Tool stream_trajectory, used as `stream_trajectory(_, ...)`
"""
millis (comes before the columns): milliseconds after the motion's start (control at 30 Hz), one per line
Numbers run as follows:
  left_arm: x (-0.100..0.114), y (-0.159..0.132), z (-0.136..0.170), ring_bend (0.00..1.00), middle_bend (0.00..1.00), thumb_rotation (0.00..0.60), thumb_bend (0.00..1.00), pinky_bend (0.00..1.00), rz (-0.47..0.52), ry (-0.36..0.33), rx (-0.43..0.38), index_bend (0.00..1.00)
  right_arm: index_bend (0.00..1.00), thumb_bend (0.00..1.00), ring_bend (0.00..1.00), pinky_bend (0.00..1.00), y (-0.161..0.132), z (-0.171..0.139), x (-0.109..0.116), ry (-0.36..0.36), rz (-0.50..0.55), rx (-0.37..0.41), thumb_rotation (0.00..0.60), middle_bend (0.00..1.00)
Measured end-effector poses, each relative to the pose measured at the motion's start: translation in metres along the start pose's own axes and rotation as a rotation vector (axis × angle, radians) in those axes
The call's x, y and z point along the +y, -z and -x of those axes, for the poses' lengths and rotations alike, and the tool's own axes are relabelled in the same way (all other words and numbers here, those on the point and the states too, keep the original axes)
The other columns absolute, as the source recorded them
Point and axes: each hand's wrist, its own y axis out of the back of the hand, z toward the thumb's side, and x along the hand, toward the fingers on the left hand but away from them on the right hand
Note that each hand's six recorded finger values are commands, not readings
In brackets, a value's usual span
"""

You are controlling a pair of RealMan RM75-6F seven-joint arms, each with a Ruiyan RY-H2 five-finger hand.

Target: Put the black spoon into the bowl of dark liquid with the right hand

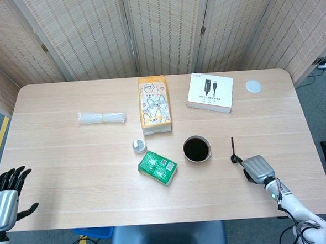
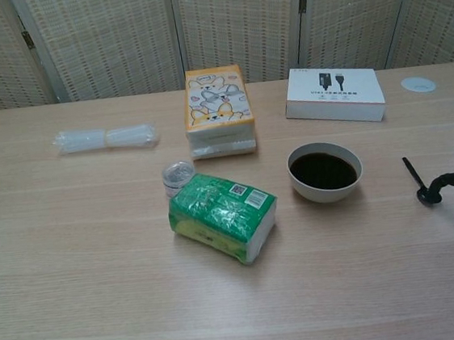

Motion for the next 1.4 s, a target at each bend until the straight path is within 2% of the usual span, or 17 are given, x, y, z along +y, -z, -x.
stream_trajectory(467, -0.002, -0.001, 0.002, 0.12, 0.14, 0.600, 0.14, 0.15, -0.001, 0.006, -0.001, 0.18, 0.21, 0.73, 1.00, 1.00, 0.015, -0.007, -0.010, -0.040, -0.023, -0.032, 0.600, 0.89)
stream_trajectory(667, -0.001, -0.001, 0.001, 0.12, 0.14, 0.600, 0.14, 0.15, -0.001, 0.001, 0.000, 0.18, 0.21, 0.73, 1.00, 1.00, 0.018, -0.006, -0.005, -0.016, -0.012, -0.039, 0.600, 0.89)
stream_trajectory(833, -0.002, -0.001, 0.002, 0.12, 0.14, 0.600, 0.14, 0.15, -0.004, 0.006, 0.003, 0.18, 0.21, 0.70, 1.00, 1.00, 0.009, -0.005, 0.003, 0.025, 0.015, -0.004, 0.600, 0.89)
stream_trajectory(900, -0.002, 0.000, 0.003, 0.12, 0.14, 0.600, 0.14, 0.15, -0.003, 0.006, 0.006, 0.18, 0.21, 0.64, 1.00, 1.00, 0.005, -0.006, 0.005, 0.039, 0.019, 0.014, 0.600, 0.89)
stream_trajectory(1000, -0.002, 0.000, 0.003, 0.12, 0.14, 0.600, 0.14, 0.15, -0.002, 0.006, 0.006, 0.18, 0.21, 0.47, 1.00, 1.00, 0.001, -0.007, 0.008, 0.056, 0.018, 0.029, 0.600, 0.89)
stream_trajectory(1067, -0.002, 0.000, 0.003, 0.12, 0.14, 0.600, 0.14, 0.15, -0.002, 0.006, 0.006, 0.18, 0.22, 0.25, 1.00, 1.00, 0.001, -0.007, 0.008, 0.065, 0.017, 0.031, 0.600, 0.89)
stream_trajectory(1133, -0.002, 0.000, 0.004, 0.12, 0.14, 0.600, 0.14, 0.15, -0.002, 0.008, 0.006, 0.18, 0.24, 0.12, 1.00, 1.00, 0.002, -0.008, 0.009, 0.081, 0.011, 0.026, 0.600, 0.89)
stream_trajectory(1233, -0.003, 0.000, 0.004, 0.12, 0.14, 0.600, 0.14, 0.15, -0.002, 0.011, 0.005, 0.18, 0.26, 0.07, 1.00, 1.00, 0.005, -0.011, 0.010, 0.116, 0.000, 0.009, 0.600, 0.89)
stream_trajectory(1400, -0.003, -0.003, 0.003, 0.12, 0.14, 0.600, 0.14, 0.15, 0.003, 0.011, -0.003, 0.18, 0.28, 0.07, 1.00, 1.00, 0.006, -0.014, 0.006, 0.156, -0.033, -0.007, 0.600, 0.89)
